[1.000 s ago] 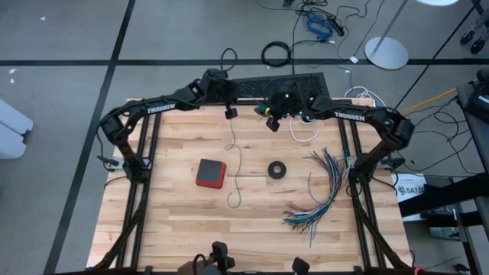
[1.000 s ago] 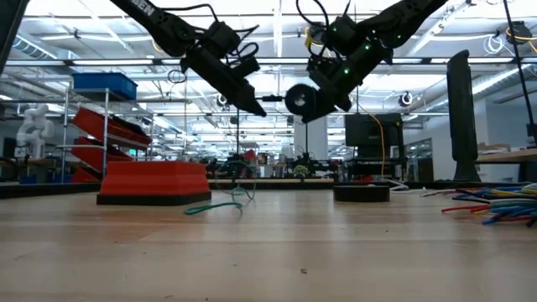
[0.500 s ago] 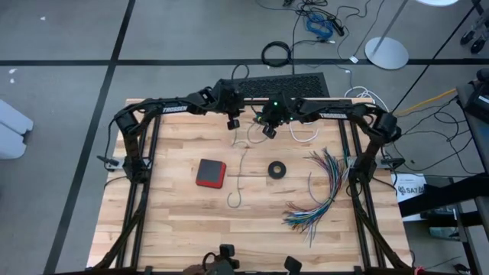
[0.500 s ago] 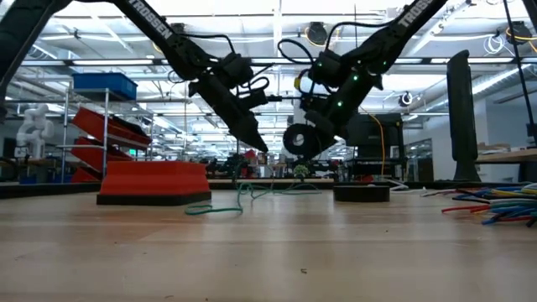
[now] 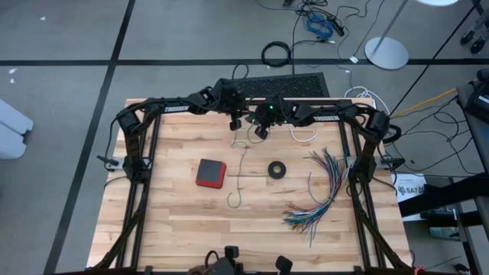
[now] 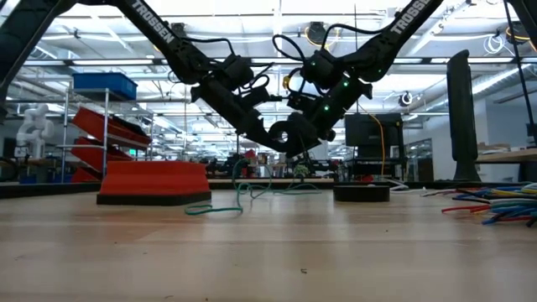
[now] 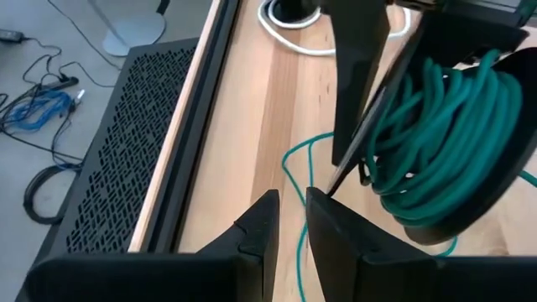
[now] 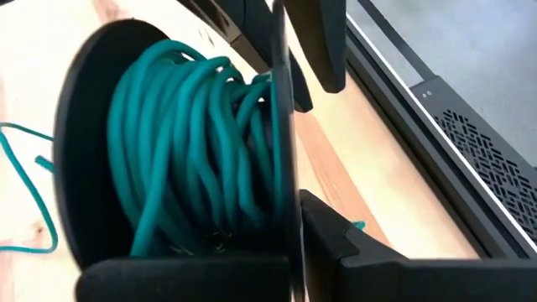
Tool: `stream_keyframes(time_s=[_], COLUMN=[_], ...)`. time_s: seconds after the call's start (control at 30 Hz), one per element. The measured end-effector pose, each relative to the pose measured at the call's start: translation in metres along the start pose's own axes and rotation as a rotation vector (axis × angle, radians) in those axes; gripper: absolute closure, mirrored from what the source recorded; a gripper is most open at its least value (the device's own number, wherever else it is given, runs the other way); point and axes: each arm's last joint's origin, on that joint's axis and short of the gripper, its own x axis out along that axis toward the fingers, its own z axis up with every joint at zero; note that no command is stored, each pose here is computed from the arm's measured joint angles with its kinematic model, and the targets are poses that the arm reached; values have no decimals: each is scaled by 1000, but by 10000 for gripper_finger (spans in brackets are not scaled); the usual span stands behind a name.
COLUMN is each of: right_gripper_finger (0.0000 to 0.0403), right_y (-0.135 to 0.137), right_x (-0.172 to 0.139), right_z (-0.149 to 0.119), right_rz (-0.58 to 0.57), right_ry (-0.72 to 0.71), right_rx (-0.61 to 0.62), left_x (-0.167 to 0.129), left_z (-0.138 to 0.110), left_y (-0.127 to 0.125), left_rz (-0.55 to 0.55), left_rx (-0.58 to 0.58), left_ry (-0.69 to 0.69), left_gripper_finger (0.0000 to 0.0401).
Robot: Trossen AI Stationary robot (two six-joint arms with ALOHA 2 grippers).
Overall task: Coiling cords
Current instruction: Coil the green wire cable on the spool
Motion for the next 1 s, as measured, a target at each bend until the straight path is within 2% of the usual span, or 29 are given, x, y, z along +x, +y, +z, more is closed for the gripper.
stream_keyframes(time_s=[0.2,0.4,0.6,0.83,1.0], right_gripper_finger=[403,403,403,403,403], right_y=[1,2,3,7,6], right_x=[0,0,0,0,1], right_z=[1,2,3,6,1], right_rz=[0,3,6,13,11], right_ry=[-6,-18,-27,-51,-80], right_rx=[-1,-4,-15,-39,-41], left_x=[-5,-23,-38,-41,-49], left_z=[-1,6,15,14,2], left_y=[6,15,12,18,36], left_rz=[-1,33,31,41,62], left_rx=[14,19,96,99,34], left_ry=[-11,-41,-48,-62,-50], left_gripper_finger=[328,328,326,271,237])
